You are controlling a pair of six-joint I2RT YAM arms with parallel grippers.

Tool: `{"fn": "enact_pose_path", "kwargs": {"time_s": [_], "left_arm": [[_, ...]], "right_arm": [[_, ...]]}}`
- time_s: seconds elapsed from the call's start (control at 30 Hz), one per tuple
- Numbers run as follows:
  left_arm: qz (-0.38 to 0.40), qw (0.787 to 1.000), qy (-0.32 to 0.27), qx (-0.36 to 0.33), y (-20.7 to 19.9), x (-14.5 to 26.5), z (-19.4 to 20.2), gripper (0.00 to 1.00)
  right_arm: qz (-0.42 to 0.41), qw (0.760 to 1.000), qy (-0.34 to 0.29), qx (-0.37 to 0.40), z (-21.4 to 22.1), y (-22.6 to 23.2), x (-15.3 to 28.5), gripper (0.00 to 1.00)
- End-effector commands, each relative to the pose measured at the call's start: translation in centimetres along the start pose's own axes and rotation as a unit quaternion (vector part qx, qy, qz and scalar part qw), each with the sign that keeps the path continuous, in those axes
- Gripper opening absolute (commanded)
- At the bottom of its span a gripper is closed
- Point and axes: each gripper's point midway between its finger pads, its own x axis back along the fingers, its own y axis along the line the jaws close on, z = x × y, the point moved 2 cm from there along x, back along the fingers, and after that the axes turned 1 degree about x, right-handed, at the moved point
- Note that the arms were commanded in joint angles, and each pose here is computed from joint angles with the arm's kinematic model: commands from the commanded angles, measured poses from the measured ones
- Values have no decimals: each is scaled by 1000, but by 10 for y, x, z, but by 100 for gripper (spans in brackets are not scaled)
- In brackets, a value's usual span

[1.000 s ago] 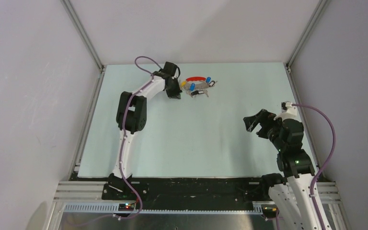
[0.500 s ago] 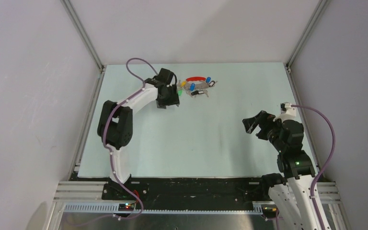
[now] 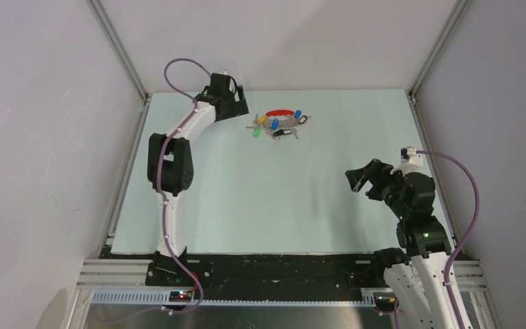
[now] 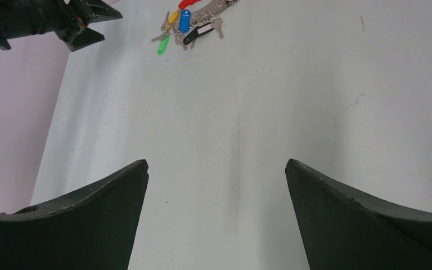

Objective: Remove the keys from the keyring

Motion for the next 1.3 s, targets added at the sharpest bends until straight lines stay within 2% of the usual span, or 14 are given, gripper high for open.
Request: {"fn": "enact_pose_path", "kwargs": {"time_s": [0.0,0.13,0.3,0.4,0.5,0.6,0.63,0.67,0.7,0.77,0.83,0.9,1.1,1.27], "left_arm": [[62,998,-18,8,-32,-1,-16,100],[119,992,6,35,-57,-10,-6,98],[129,991,11,36,-67,-36,-1,95],[132,990,20,42,-72,-47,6,98],[131,986,79,65,-75,-56,29,98],[128,978,131,95,-77,-69,48,71],[126,976,144,103,-75,-69,53,54],[131,971,163,115,-76,-69,63,45],[133,968,176,121,-75,-70,70,29],[151,958,208,127,-78,-68,84,9],[149,953,227,132,-77,-63,96,1],[143,955,228,122,-76,-53,99,0],[110,957,254,87,-57,-26,131,0],[68,970,227,56,-34,0,129,2]], "right_arm": [[-12,1000,-17,5,-7,5,2,98],[-10,1000,-16,6,-7,5,-1,98],[-14,1000,-15,6,-8,6,-1,98],[-10,1000,-15,5,-7,4,-1,98],[-8,1000,-16,5,-7,4,-1,98],[-11,1000,-17,5,-8,5,-1,98],[-11,1000,-17,5,-9,5,-1,98],[-11,1000,-17,5,-9,5,0,98],[-11,1000,-16,5,-8,5,0,98],[-9,1000,-16,5,-8,5,0,98],[-10,1000,-15,3,-7,5,1,98],[-9,1000,-14,2,-7,5,1,98],[-7,1000,-13,0,-6,4,3,98],[-9,1000,-11,-1,-5,4,3,98]]}}
